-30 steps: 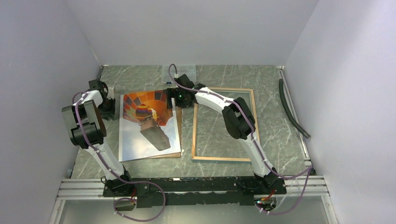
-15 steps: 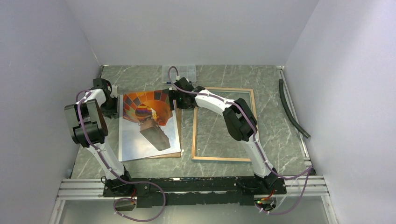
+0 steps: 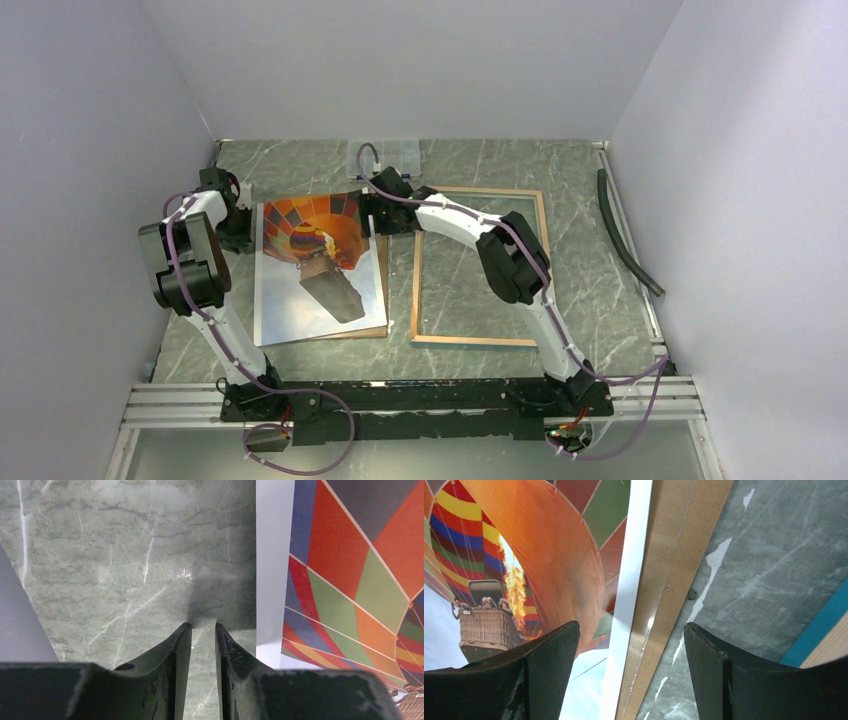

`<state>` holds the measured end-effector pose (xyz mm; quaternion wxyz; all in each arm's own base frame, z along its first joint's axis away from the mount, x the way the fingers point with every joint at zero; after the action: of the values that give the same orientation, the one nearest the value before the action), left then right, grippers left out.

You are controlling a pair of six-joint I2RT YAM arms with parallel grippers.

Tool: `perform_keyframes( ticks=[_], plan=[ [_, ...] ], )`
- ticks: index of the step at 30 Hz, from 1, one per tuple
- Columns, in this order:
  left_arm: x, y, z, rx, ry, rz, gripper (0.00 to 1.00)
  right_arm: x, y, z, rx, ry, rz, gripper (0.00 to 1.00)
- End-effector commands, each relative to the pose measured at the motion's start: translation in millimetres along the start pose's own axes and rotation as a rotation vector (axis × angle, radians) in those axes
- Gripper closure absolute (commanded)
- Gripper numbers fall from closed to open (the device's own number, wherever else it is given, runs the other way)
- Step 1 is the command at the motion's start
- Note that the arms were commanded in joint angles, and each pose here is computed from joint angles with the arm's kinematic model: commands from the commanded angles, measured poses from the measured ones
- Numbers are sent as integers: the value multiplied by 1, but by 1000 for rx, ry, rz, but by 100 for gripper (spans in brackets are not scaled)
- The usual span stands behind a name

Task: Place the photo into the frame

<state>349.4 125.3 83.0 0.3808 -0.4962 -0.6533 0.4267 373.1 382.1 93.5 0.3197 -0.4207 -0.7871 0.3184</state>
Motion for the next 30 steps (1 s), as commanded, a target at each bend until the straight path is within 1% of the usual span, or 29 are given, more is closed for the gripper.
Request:
perform_keyframes(
  ticks=[1, 3, 19, 24, 30],
  plan=[
    [-10, 26, 23, 93, -17, 42, 70, 22, -27, -30, -144, -10, -88, 20],
    [-10, 26, 23, 92, -18, 43, 71, 24, -31, -30, -159, -8, -112, 20],
    [-10, 27, 23, 91, -14, 43, 73, 24, 3, -10, -54, 36, -151, 21],
    [-15, 32, 24, 105, -27, 61, 73, 17, 13, 0, -5, 83, -130, 22],
    [-30, 37, 29, 123, -3, 78, 75, 15, 16, 10, 39, 202, -130, 23]
  ],
)
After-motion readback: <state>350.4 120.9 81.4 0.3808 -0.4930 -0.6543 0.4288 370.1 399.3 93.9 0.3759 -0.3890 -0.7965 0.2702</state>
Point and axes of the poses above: each gripper's point midway between its finger pads, its own y axis out along the fingers, its own x axis along the line the jaws close on, z = x × y, the point moved 7 cm from there along -y, back along the fingers, and after that the axes turned 9 degrees about -y, right-handed, at the moved point
